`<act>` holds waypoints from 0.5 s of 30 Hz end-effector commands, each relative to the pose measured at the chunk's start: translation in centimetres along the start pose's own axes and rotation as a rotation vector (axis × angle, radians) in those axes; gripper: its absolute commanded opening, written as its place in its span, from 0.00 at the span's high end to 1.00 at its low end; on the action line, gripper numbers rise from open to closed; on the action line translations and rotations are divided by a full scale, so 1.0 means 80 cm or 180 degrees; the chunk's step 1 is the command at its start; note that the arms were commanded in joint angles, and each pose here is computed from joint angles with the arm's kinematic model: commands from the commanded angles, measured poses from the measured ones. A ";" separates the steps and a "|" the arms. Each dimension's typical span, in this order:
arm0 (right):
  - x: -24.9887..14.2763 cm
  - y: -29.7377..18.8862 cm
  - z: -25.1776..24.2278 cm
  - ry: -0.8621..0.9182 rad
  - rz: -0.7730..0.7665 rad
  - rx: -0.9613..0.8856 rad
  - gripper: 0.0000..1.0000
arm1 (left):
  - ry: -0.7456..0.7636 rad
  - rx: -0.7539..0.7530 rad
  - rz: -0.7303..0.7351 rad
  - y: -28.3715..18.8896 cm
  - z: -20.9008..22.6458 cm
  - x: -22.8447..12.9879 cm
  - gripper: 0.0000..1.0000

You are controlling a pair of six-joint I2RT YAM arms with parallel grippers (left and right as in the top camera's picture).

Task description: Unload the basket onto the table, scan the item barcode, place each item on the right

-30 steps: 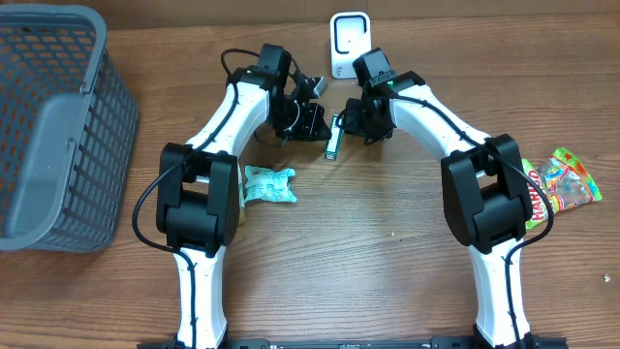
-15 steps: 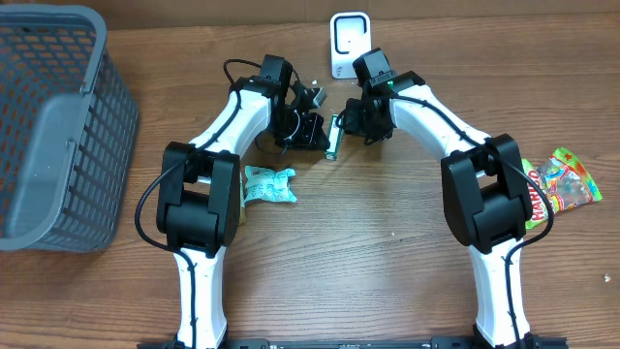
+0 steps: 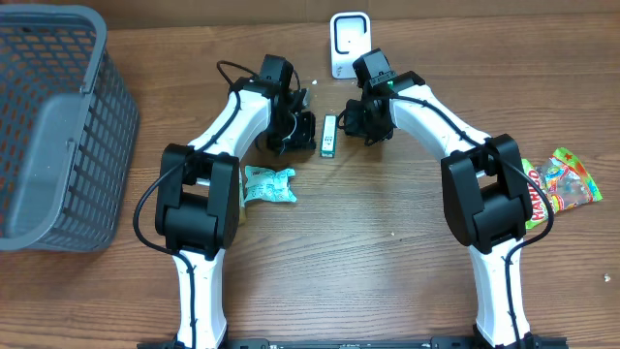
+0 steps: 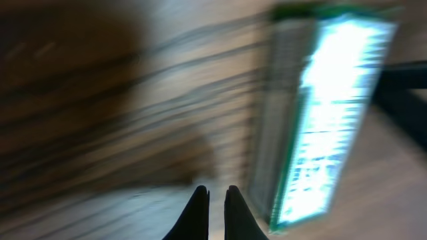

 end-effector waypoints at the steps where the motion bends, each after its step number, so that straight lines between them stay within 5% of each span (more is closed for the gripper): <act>1: -0.006 0.007 -0.005 -0.0025 0.0063 -0.0019 0.60 | -0.0330 0.0516 0.0085 0.020 0.042 -0.015 0.96; 10: -0.009 0.006 0.005 -0.0066 0.0125 0.0136 0.59 | -0.0485 0.0514 0.0018 -0.002 0.048 -0.002 0.96; 15: -0.002 -0.010 0.035 -0.0379 0.0144 0.0501 0.49 | -0.0464 0.0504 -0.0112 -0.060 0.048 0.028 0.96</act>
Point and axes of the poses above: each gripper's point midway between its finger pads, its own y axis out along the fingers, its own z axis along the line the jaws close on, x = y × z, the point moved 2 cm from there along -y, back along the fingers
